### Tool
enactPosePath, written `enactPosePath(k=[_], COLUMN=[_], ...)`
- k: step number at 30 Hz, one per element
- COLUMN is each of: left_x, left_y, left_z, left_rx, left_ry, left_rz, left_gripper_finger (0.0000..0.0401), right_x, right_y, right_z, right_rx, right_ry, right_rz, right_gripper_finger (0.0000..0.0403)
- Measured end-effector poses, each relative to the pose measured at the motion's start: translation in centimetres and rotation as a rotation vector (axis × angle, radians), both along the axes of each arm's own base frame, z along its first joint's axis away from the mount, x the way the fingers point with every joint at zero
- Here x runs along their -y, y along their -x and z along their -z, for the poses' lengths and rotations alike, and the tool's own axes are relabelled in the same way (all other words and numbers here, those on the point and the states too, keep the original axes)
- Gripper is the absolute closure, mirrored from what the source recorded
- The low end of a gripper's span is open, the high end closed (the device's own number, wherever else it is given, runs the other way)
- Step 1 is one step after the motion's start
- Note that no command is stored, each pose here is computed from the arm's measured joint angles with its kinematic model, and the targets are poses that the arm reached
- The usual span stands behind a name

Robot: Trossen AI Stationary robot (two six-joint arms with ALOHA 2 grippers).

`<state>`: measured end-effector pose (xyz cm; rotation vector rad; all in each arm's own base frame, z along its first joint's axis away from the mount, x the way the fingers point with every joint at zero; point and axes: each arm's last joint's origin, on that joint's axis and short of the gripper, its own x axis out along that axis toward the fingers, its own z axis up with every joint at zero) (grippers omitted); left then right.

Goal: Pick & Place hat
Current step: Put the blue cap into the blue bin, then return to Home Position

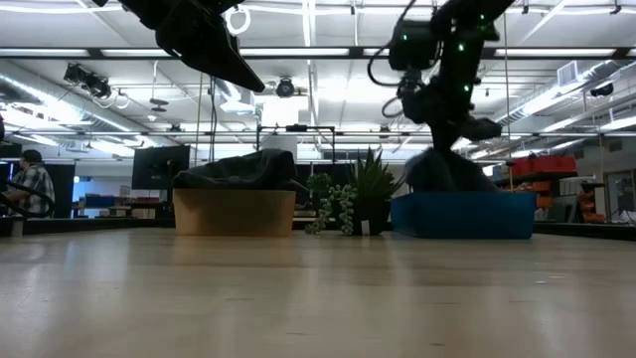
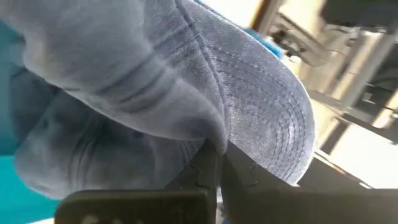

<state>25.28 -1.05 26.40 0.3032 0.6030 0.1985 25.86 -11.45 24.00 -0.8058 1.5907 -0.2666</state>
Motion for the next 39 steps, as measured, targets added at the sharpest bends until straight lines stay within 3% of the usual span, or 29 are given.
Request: enactPosePath(k=[7,14,22,28,30,33,39], left_x=[0.0,0.0,0.0,0.0,0.0,-0.2,-0.9], left_y=[0.0,0.0,0.0,0.0,0.0,0.4,2.7], left_z=[0.0,0.0,0.0,0.0,0.0,-0.4,-2.0], left_rx=[0.0,0.0,0.001,0.01,0.014,0.024,0.051], left_ry=[0.0,0.0,0.001,0.028,0.026,-0.008,-0.089], left_rz=[0.0,0.0,-0.001,-0.019,-0.038,-0.089,-0.238], left_gripper_finger=[0.0259,0.0259,0.0259,0.0259,0.0259,0.0259,0.0259], right_x=[-0.2,0.2,0.2,-0.1,-0.6,-1.4,-3.2], right_y=[0.9,0.0,-0.1,0.3,0.4,0.3,1.1], right_z=[2.1,1.8,1.8,1.3,0.5,-1.1,-5.9], right_rx=[-0.022,0.153,0.158,0.071,0.039,0.079,0.165], right_ry=[-0.088,-0.048,-0.04,0.153,0.17,0.099,-0.242], right_rz=[0.014,0.102,0.104,0.159,0.171,0.23,0.355], right_gripper_finger=[0.0387,0.0353,0.031,0.0283,0.0279,0.0278,0.0287])
